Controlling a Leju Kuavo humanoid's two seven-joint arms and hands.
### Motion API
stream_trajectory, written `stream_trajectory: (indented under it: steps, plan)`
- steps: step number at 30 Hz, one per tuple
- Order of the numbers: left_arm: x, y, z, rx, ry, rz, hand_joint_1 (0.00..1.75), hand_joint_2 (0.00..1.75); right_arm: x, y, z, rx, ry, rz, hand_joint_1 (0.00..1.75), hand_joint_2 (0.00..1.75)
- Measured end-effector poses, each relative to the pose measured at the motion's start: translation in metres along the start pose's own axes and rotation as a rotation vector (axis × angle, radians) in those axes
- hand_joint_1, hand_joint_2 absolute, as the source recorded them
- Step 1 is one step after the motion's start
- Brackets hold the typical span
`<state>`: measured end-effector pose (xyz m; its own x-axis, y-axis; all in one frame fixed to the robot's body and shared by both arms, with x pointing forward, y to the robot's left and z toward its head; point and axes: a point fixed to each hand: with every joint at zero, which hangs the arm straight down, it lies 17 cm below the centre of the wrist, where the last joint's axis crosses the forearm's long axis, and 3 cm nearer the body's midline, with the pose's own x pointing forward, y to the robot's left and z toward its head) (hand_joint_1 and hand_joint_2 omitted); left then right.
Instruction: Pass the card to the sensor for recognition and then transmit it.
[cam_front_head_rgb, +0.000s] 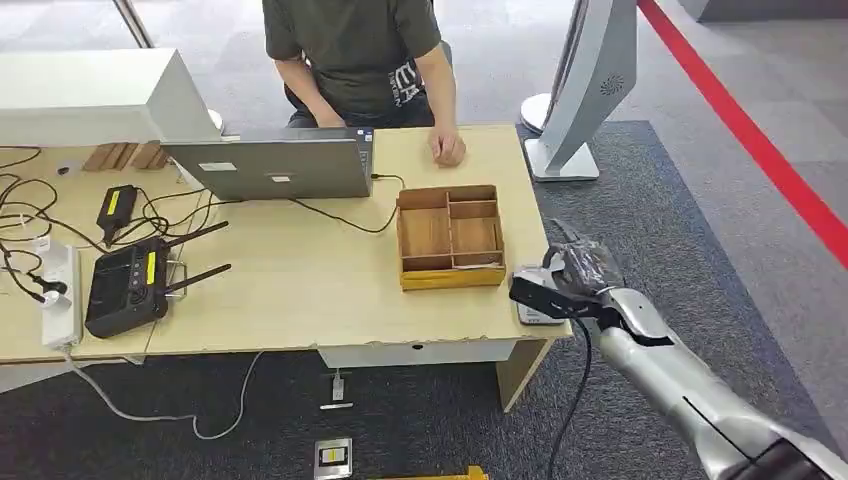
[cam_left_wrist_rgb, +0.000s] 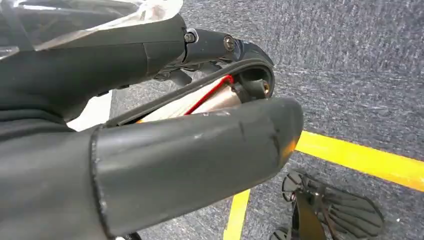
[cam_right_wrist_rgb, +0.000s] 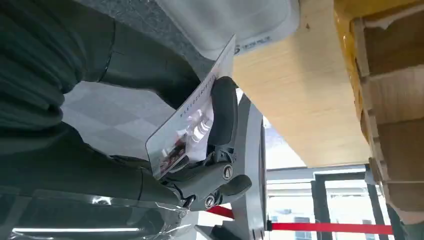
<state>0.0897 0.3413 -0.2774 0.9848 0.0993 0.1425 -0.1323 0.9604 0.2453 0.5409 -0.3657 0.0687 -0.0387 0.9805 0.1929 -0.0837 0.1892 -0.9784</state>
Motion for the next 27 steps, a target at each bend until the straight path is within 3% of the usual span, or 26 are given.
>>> stream_trajectory:
  steps: [9, 27]
  plan:
    - [0.002, 0.001, 0.000, 0.003, -0.012, 0.011, 0.00, 0.00, -0.001, 0.035, 0.014, 0.055, 0.011, -0.019, 1.75, 1.75]
    - [-0.003, 0.004, -0.001, 0.013, 0.021, 0.010, 0.00, 0.00, -0.002, 0.036, 0.010, 0.035, 0.014, -0.044, 1.75, 1.75]
